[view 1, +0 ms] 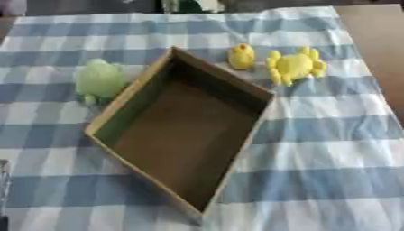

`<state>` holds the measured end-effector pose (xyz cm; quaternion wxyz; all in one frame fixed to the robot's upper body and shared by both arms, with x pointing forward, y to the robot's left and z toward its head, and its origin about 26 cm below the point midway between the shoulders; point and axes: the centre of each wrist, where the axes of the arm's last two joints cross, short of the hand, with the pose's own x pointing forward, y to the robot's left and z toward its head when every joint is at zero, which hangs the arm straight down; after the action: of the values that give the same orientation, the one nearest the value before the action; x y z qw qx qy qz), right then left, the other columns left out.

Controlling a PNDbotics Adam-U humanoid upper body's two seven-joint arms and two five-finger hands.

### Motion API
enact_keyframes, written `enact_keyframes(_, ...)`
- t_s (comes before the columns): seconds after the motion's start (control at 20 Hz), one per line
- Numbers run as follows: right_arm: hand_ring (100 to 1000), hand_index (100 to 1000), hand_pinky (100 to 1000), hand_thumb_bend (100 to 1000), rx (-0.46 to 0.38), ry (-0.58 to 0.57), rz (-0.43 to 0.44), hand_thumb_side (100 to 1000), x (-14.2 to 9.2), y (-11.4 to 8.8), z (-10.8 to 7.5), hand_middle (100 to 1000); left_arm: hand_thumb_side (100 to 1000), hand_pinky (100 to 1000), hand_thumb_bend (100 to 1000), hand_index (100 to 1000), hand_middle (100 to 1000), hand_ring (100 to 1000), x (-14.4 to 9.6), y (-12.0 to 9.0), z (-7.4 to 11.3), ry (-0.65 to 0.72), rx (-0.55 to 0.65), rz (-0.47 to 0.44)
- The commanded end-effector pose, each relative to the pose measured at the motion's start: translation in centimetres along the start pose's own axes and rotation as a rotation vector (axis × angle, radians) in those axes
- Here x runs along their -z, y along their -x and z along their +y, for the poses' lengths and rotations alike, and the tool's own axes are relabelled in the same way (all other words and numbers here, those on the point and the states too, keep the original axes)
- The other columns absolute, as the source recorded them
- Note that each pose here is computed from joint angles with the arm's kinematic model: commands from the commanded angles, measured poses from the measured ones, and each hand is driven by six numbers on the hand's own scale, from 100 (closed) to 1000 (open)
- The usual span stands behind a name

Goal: Pick up objects on the table and place them in the box.

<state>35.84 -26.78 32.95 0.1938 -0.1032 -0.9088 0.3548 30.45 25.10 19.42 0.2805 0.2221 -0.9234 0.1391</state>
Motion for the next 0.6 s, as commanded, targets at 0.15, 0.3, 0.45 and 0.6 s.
enact_keyframes(0.15, 885, 851, 834, 387, -0.245, -0.201, -0.025, 811, 1.2, 2.2, -2.3, 660, 702, 474, 100, 790, 563, 543, 0.4, -0.5, 0.2, 0.016, -0.007, -0.022)
enact_keyframes(0.3, 893, 854, 836, 413, -0.337, -0.304, -0.052, 801, 1.7, 3.4, -3.0, 704, 701, 474, 100, 792, 563, 543, 0.3, -0.5, 0.2, 0.02, -0.006, -0.021)
enact_keyframes(0.45, 898, 853, 835, 428, -0.403, -0.408, -0.078, 781, 2.1, 4.6, -3.6, 741, 701, 474, 100, 793, 563, 543, 0.3, -0.5, 0.2, 0.024, -0.006, -0.02)
enact_keyframes(0.6, 905, 854, 835, 457, -0.451, -0.494, -0.089, 742, 2.4, 5.7, -4.1, 762, 701, 473, 100, 793, 563, 543, 0.3, -0.5, 0.2, 0.027, -0.005, -0.019)
